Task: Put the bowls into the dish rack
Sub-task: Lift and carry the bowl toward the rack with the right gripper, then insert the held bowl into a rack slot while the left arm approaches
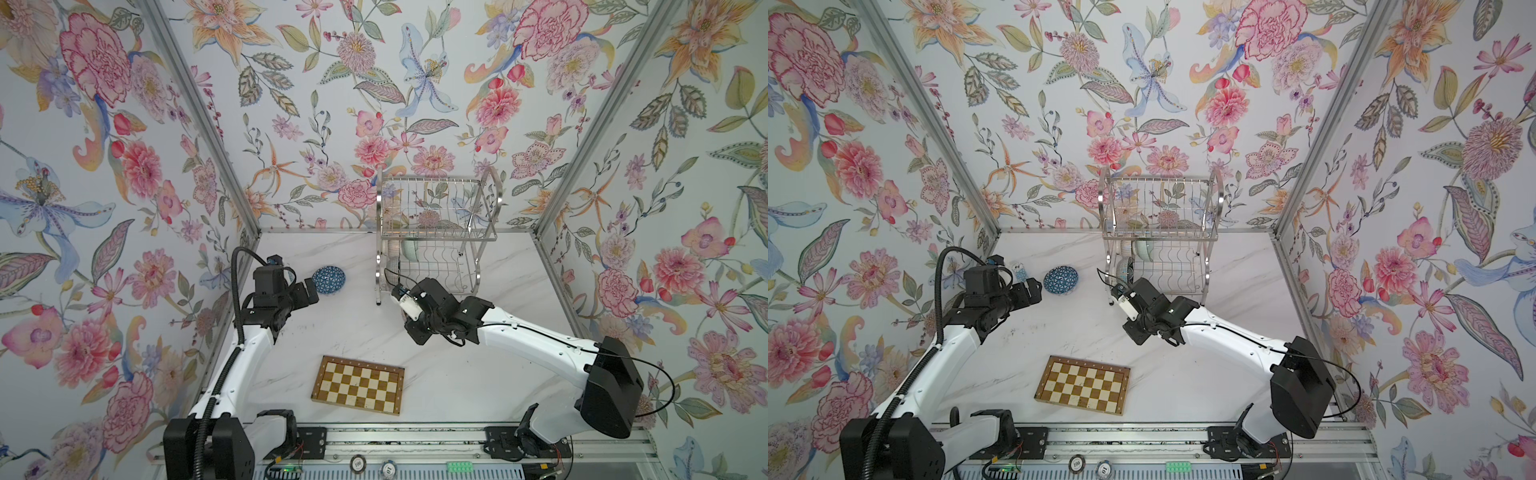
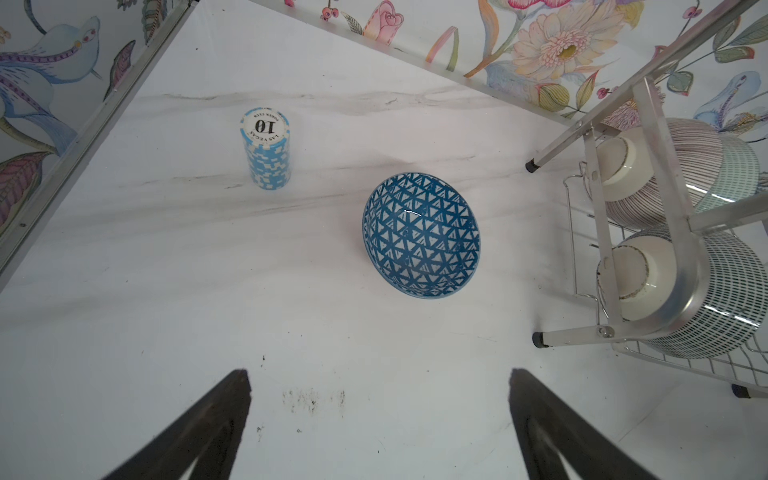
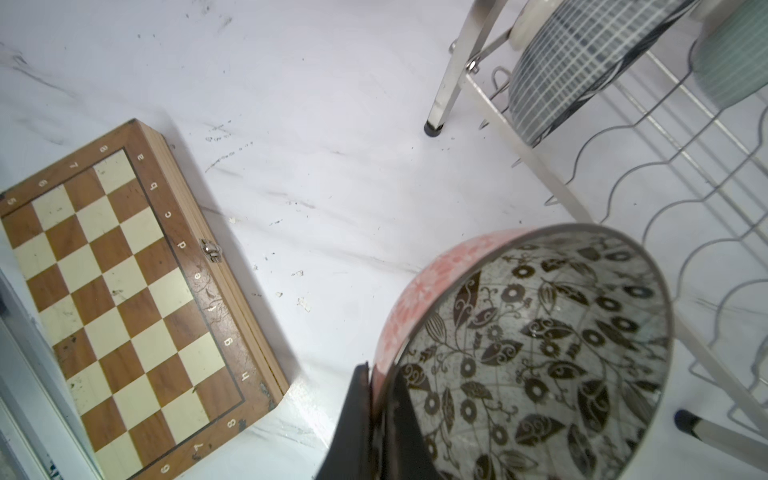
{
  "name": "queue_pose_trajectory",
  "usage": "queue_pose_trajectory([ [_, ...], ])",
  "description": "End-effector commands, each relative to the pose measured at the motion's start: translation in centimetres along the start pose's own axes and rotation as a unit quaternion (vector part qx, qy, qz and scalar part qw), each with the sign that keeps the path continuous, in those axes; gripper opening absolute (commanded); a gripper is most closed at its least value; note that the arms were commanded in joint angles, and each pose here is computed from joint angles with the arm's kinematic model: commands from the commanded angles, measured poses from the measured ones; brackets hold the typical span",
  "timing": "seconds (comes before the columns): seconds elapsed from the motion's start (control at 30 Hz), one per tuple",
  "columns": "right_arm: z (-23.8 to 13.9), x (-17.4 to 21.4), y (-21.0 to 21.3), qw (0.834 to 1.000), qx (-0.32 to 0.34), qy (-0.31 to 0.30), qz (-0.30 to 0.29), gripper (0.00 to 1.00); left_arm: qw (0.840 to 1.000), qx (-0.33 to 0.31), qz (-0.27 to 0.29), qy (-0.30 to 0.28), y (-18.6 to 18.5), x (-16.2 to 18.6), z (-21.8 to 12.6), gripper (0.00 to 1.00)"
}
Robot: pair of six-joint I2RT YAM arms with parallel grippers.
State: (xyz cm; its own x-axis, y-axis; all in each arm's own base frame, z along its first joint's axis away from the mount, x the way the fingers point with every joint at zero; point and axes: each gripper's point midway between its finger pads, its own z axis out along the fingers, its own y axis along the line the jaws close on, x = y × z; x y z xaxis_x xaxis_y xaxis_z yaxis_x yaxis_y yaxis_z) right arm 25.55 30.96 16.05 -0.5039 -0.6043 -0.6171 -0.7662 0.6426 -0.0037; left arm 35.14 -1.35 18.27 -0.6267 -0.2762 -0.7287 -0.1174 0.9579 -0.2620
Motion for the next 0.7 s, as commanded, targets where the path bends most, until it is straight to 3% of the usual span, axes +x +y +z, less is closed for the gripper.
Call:
queue_pose_trajectory([
  [0.0, -1.6, -2.9, -0.2, 0.997, -0.016, -0.07, 0.024, 0.0, 0.999, 0.029, 0.011, -0.008, -0.9, -0.1, -0.2, 0.99],
  [0.37, -4.1, -7.0, -3.0, 0.972, -0.051, -0.204, 0.102, 0.0, 0.998, 0.056, 0.014, -0.006, -1.7, 0.1, -0.2, 0.99],
  [0.67, -6.7, -9.7, -7.1, 0.916, -0.078, -0.342, 0.196, 0.0, 0.996, 0.089, 0.016, -0.005, -2.9, 0.3, -0.1, 0.99],
])
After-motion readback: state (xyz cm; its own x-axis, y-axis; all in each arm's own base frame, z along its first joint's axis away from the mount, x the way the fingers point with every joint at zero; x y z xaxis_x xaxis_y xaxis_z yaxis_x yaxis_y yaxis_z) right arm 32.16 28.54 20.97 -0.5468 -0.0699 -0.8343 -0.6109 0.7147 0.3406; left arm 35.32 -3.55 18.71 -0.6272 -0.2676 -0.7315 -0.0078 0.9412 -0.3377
